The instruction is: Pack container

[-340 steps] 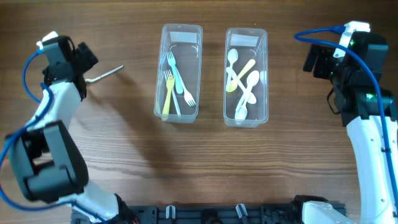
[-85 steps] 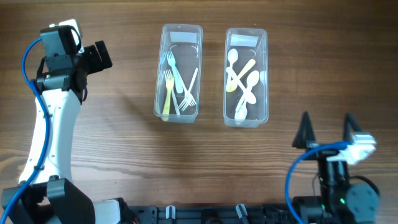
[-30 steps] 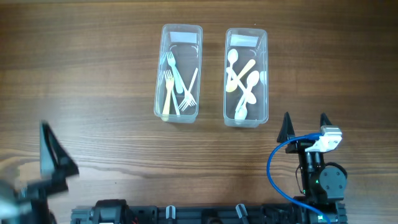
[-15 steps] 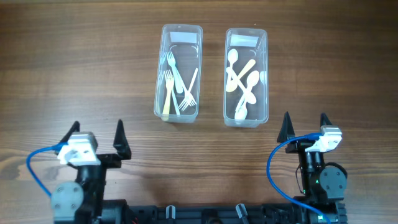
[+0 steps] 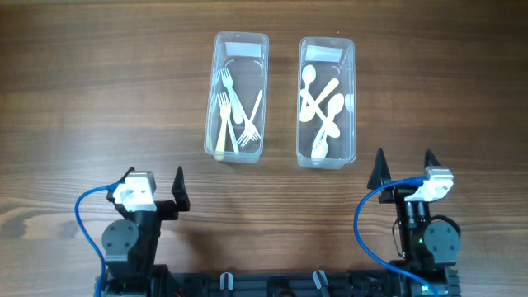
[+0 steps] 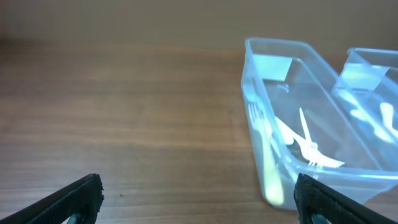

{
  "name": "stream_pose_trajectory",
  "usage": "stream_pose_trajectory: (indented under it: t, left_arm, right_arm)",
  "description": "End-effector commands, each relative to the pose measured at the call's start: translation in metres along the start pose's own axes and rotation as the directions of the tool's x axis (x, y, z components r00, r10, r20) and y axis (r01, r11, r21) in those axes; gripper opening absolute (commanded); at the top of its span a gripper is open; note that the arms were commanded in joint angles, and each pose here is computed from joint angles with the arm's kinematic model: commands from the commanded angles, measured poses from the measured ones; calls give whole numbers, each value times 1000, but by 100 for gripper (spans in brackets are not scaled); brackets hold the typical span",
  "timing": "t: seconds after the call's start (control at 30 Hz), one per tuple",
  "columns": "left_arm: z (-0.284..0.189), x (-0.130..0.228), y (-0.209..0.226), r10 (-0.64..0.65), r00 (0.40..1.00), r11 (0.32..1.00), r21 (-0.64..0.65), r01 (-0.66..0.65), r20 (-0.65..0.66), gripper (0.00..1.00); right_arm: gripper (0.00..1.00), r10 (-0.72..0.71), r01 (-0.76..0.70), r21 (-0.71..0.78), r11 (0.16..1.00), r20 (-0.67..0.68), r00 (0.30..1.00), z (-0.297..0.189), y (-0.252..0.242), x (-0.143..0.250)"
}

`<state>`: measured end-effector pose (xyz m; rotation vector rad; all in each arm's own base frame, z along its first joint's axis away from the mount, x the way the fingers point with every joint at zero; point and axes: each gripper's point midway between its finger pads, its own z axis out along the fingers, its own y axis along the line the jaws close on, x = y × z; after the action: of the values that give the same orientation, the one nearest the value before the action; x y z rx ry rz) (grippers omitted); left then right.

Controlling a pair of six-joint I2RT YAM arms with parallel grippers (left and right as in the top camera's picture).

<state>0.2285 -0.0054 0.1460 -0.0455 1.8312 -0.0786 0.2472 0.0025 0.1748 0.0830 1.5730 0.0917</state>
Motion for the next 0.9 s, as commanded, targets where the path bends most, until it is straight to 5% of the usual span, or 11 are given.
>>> stream_pose_trajectory:
  t: [0.0,0.87]
  left_arm:
    - [5,5,0,3,1000,1000,1,-3,12,100]
    - [5,6,1,28,1000,1000,-5,-28,11,100]
  right_arm:
    - [100,-3,3,-13,1000,11,1000,0,2,-2]
    - [100,-3,3,-12,1000,12,1000,0,2,-2]
